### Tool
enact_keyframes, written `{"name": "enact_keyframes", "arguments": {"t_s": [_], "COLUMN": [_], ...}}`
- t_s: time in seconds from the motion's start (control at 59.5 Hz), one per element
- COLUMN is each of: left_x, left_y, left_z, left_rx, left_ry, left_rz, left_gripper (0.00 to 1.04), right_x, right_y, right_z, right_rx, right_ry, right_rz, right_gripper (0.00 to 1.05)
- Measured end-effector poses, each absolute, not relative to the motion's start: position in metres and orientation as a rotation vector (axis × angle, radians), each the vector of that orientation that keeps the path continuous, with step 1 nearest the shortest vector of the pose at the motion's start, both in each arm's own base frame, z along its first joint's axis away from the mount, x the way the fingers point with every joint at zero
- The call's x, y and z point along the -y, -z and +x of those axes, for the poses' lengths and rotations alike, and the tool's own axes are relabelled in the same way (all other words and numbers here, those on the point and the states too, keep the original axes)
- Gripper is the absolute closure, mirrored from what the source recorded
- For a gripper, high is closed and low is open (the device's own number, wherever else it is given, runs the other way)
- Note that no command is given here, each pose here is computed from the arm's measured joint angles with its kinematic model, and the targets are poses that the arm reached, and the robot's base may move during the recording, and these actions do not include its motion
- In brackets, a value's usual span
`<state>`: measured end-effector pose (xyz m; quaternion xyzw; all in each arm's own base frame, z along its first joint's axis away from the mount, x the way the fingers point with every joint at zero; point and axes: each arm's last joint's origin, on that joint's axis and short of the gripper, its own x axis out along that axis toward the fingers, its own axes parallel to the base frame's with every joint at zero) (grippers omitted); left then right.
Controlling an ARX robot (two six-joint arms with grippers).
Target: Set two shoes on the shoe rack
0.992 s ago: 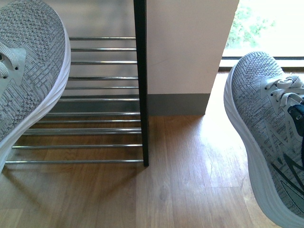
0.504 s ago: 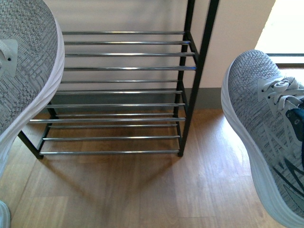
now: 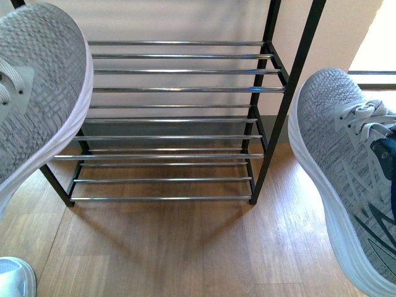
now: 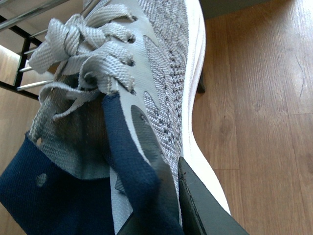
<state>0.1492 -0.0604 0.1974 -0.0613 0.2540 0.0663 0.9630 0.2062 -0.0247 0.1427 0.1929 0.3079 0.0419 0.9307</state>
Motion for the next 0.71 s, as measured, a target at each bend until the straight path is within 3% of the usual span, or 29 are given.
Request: {"name": "enact_keyframes", "arguments": {"t_s": [0.706], "left_x": [0.0604], "left_y": [-0.1974], "left_z": [0.1492], "left_rx": [-0.514], "left_ry": [-0.135], "left_rz": [-0.123], "left_gripper": [1.03], "right_x": [0.0244], "right_y": [-0.1427], "right_z": [0.2062], "right_rx": [-0.631], "right_ry": [-0.092], "right_rz": [0.397], "right_gripper": [1.03]}}
